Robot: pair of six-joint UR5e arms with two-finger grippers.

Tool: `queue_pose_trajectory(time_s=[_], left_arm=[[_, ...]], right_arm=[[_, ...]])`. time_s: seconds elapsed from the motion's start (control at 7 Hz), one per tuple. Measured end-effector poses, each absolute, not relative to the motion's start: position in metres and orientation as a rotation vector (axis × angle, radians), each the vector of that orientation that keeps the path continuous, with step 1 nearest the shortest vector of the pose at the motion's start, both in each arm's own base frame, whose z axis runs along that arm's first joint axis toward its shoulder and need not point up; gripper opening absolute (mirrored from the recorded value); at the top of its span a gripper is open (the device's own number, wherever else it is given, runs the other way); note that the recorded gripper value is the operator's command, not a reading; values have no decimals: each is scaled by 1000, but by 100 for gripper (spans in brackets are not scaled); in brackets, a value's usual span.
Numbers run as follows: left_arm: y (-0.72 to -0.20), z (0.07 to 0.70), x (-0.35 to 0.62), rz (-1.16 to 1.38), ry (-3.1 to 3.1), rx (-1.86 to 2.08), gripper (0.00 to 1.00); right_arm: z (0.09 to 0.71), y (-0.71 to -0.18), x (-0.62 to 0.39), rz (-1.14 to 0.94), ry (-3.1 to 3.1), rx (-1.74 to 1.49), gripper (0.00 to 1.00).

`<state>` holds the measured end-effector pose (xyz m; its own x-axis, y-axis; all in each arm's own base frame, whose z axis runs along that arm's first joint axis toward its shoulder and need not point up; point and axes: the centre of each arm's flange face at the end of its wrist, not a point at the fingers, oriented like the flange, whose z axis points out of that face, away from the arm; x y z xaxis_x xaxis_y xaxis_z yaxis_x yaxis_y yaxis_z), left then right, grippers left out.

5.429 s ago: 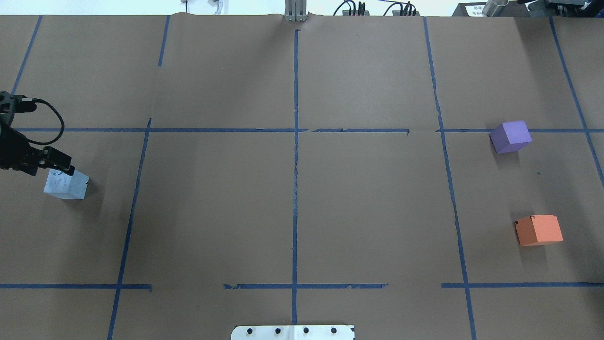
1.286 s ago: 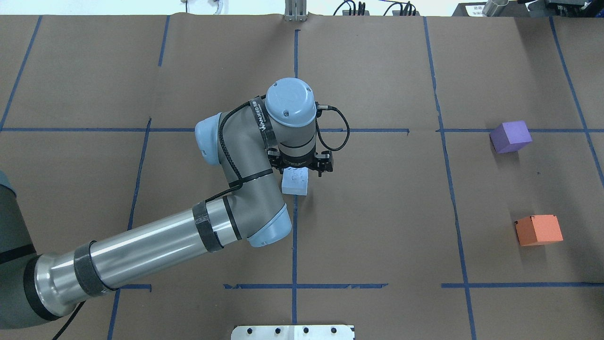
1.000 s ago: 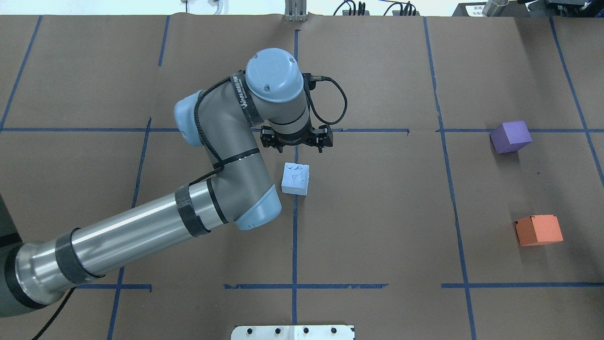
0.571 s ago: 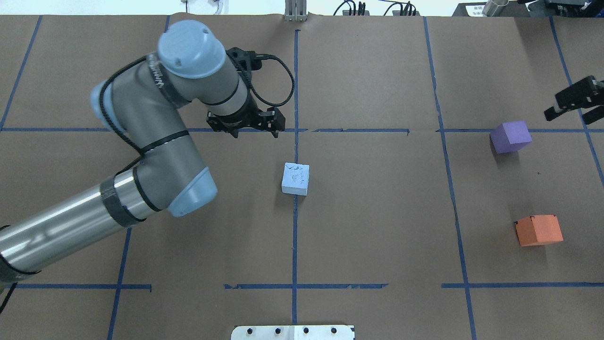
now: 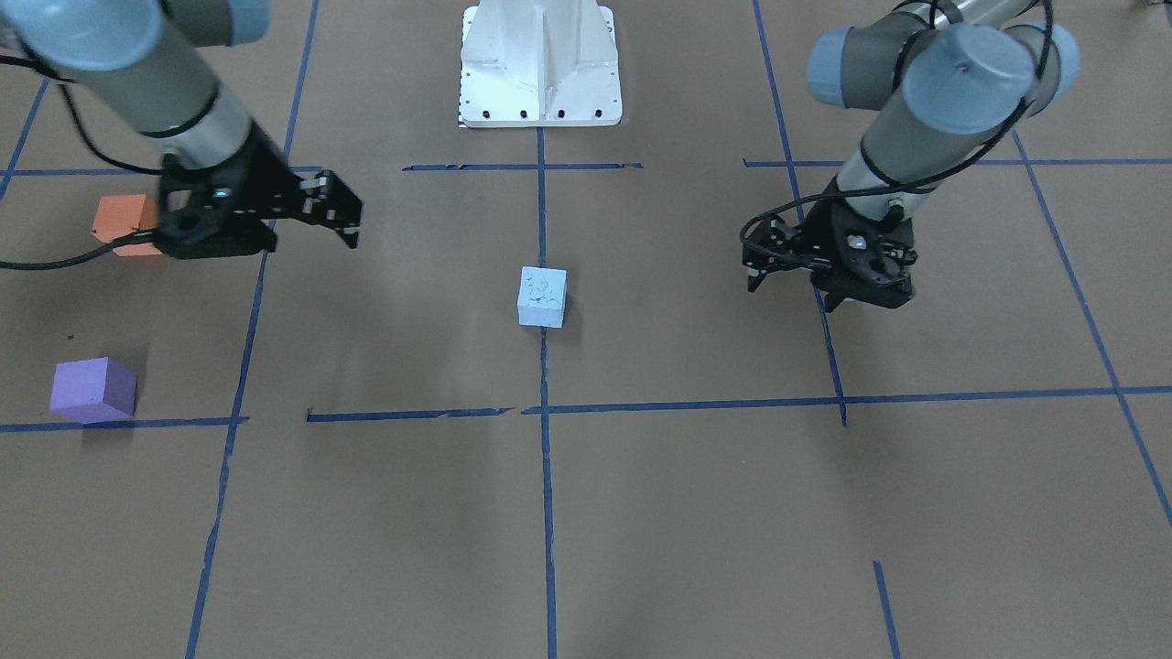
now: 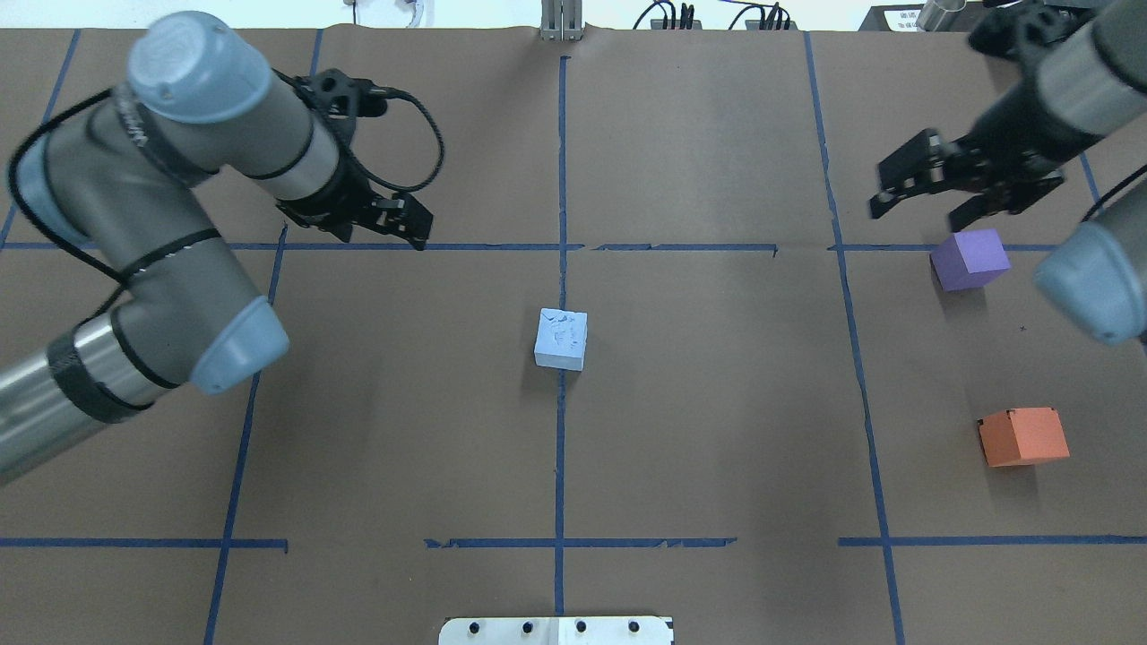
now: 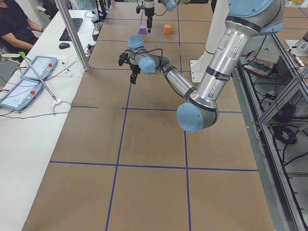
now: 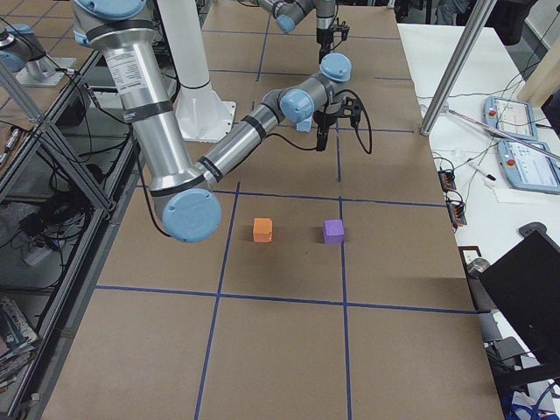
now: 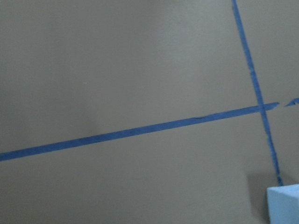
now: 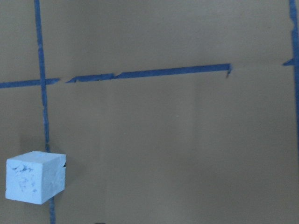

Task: Place blue block between orange and purple blocks
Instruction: 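Withdraw the left gripper while the right gripper reaches toward the light blue cube, then grasp the light blue cube with the right gripper and lift it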

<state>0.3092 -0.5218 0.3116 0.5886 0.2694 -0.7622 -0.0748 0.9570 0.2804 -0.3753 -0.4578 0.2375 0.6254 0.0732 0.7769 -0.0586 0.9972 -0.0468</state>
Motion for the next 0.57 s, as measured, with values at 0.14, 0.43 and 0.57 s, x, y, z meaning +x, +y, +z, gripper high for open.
queue_pose_trajectory(time_s=[0.14,0.43,0.57], left_arm=[[-513,340,280,233,895,241,100],[-498,374,249,271,857,251,100],[-496,378,246,273,852,252,100]], right_arm=[[218,-446,-432,97,-864,-9,99],[184,-442,-523,128,-812,-1,99],[173,-443,-555,147,-783,7,99]])
